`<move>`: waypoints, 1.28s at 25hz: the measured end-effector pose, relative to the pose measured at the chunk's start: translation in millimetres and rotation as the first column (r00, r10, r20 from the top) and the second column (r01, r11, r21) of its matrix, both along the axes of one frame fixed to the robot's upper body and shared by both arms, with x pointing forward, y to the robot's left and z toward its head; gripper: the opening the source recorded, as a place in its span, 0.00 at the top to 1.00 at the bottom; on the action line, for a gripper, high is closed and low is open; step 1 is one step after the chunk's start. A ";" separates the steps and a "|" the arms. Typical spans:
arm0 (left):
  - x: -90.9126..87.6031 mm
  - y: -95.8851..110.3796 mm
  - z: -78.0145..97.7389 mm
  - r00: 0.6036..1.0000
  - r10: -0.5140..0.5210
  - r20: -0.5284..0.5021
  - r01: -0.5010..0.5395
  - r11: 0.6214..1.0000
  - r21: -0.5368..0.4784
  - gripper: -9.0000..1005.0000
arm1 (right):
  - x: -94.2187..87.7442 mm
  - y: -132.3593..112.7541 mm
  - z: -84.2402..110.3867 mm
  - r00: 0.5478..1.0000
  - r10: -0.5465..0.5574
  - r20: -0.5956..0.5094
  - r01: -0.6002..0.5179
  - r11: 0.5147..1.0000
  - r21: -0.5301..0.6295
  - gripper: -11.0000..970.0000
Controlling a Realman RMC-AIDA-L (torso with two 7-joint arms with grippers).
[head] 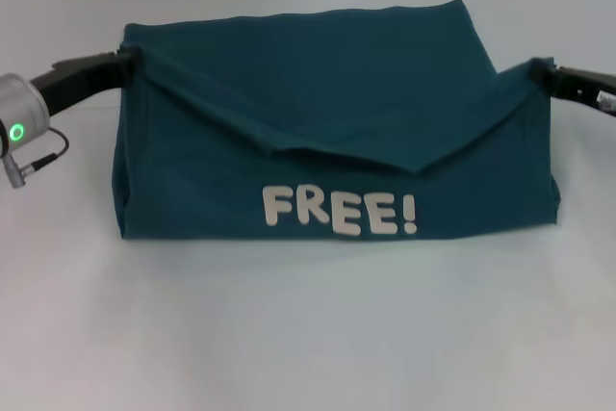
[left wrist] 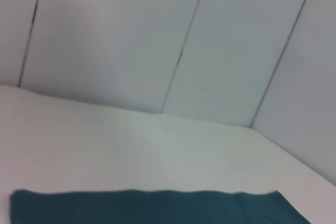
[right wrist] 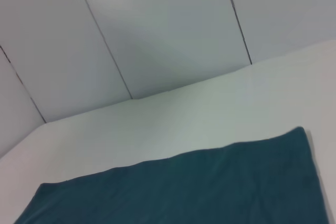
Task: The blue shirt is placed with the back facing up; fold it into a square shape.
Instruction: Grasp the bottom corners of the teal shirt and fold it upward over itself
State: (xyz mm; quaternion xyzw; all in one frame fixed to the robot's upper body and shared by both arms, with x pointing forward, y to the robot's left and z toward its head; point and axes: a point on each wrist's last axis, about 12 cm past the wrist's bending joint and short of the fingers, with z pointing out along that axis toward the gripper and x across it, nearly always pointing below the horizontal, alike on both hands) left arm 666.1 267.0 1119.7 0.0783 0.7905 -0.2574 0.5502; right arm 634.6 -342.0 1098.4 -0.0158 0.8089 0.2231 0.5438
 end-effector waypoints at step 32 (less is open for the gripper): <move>2.4 -3.5 -12.0 0.997 0.079 0.006 -0.079 0.997 0.026 0.97 | 14.9 1.6 -2.7 0.994 -0.108 0.009 0.108 0.991 -0.076 0.82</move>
